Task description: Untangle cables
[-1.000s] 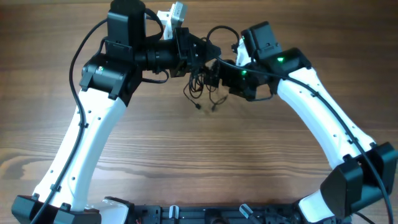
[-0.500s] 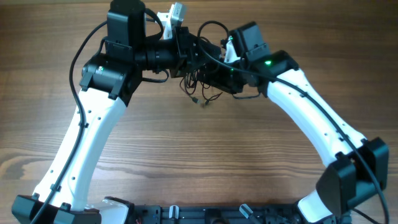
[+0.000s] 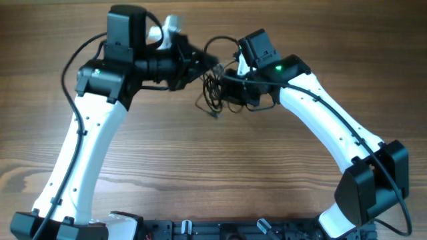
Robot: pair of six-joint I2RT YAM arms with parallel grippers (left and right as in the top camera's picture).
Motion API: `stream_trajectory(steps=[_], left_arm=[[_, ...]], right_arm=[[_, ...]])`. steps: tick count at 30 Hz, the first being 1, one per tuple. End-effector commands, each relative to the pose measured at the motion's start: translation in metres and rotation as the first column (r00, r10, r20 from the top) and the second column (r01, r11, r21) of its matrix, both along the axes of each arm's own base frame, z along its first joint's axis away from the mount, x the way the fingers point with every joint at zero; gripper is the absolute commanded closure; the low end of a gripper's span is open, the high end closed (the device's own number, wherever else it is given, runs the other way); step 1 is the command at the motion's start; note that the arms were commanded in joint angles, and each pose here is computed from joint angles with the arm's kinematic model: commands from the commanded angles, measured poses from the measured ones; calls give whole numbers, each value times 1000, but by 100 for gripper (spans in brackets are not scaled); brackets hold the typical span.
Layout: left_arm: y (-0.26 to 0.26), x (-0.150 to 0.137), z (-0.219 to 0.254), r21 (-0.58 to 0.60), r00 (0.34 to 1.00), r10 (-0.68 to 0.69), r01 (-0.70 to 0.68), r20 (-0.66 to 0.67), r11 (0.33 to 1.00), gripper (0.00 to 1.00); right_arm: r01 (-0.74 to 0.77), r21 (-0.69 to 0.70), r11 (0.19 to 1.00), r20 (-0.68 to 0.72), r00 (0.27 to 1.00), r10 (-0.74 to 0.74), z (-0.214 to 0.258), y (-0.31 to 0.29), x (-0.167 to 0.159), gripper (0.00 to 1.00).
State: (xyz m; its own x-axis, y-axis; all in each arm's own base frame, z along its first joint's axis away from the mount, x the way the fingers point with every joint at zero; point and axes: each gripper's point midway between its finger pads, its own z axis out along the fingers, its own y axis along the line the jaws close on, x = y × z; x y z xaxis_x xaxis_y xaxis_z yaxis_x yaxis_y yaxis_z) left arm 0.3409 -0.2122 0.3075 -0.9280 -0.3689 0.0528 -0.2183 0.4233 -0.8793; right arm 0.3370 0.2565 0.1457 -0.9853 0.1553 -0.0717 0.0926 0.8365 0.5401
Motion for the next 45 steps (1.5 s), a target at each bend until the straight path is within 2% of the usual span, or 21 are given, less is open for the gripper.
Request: stream_trajectory(steps=[1,4,7,12,15,19,23,26,29,30,31,34,36,38,41,43,45], left_arm=[[71,20,-50,381,956,291,-279,27,881,96],[116,11,-77,600,909,416,-352,37,718,96],[143,0,-95,725,884,467,-344,34,597,96],[166,-12,-124,825,865,502,-295,16,482,96],[179,-20,-142,863,827,562,-293,13,412,96],[181,-27,-164,876,813,582,-272,-13,399,96],[182,-32,-177,881,813,581,-253,-30,399,96],[177,-34,-179,873,816,576,-242,-54,424,96],[160,-31,-180,829,834,542,-231,-101,509,96],[151,-28,-180,803,853,507,-217,-120,555,96],[126,-22,-177,725,909,389,-164,-153,669,96],[79,-15,-161,541,975,164,-57,-150,839,96],[51,-11,-142,396,992,42,8,-116,918,96],[36,-7,-129,308,997,-10,34,-78,951,96],[33,-2,-123,293,999,-17,29,-42,956,96],[20,-10,-117,246,995,-96,98,-22,964,96],[0,-23,-97,148,973,-226,217,48,965,96]], right_arm=[[48,-107,993,-16,999,-50,-15,-29,8,96],[49,-110,993,-17,999,-51,-12,-37,7,96],[40,-75,996,15,999,-39,3,-37,8,96],[62,3,998,155,986,-62,62,-45,7,96],[68,42,997,255,964,-76,98,-57,4,96],[93,32,995,405,909,-98,140,-84,-2,96],[189,-11,982,467,869,-162,158,-114,-9,96],[211,-16,977,485,857,-177,165,-120,-13,96],[223,-4,975,461,866,-196,162,-120,-15,96],[217,-3,976,455,869,-192,161,-118,-15,93],[207,-4,978,437,880,-185,157,-117,-16,88],[203,-25,979,405,897,-176,146,-116,-16,75],[202,-45,978,373,912,-171,137,-116,-17,66],[195,-64,979,338,927,-163,127,-116,-18,61],[154,-86,984,301,946,-121,114,-112,-18,57],[108,-82,991,285,955,-80,108,-106,-18,42],[87,-81,993,262,963,-63,100,-102,-15,30]])
